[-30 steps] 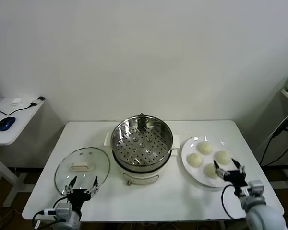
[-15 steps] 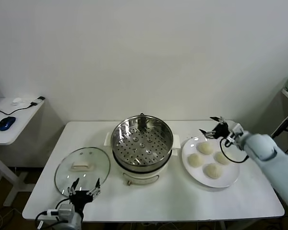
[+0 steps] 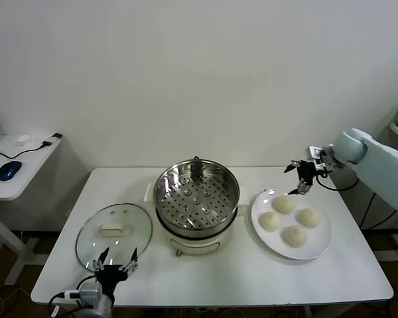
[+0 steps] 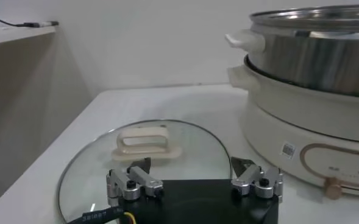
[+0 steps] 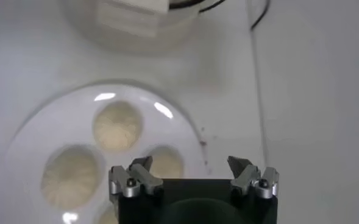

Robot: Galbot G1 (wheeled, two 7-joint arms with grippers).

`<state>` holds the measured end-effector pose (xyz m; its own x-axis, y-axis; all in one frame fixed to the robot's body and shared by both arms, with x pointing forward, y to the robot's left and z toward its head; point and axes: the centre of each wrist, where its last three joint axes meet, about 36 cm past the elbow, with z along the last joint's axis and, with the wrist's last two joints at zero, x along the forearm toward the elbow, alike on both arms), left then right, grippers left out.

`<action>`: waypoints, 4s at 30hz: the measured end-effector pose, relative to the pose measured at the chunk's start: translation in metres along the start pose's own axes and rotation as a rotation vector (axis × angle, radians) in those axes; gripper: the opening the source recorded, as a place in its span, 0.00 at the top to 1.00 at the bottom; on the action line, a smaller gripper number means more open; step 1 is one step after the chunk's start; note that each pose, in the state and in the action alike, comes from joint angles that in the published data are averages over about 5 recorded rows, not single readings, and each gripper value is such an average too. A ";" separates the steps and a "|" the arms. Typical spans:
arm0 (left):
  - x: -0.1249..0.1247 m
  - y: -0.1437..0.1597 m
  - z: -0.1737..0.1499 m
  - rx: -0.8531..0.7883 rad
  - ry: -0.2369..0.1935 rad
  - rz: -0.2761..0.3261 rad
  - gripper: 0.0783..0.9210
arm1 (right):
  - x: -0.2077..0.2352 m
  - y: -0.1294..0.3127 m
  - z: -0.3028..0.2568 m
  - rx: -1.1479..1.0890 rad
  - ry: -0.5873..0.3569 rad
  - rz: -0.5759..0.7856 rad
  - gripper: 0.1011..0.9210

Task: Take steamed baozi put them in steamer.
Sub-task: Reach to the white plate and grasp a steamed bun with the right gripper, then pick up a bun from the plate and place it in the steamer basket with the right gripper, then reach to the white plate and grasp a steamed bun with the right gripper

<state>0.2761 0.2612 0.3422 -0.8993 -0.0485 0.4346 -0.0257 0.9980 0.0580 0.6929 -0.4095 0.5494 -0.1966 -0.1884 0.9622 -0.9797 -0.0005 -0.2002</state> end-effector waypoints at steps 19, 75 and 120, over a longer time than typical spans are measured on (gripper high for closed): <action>-0.001 -0.005 0.007 0.007 0.011 0.008 0.12 | -0.081 -0.015 -0.012 -0.034 0.117 -0.088 0.12; 0.019 -0.018 0.007 -0.029 -0.005 0.039 0.12 | 0.022 -0.041 -0.369 1.317 -0.031 -0.067 0.31; 0.021 -0.016 0.002 -0.018 -0.025 0.028 0.12 | 0.089 -0.023 -0.159 0.463 0.011 -0.064 0.12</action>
<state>0.2566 0.2440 0.3485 -0.9101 -0.0197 0.4139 0.0069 0.9980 0.0626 0.6916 -0.2697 0.6686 -0.1394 -0.1631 0.9767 -0.8701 -0.4507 -0.1994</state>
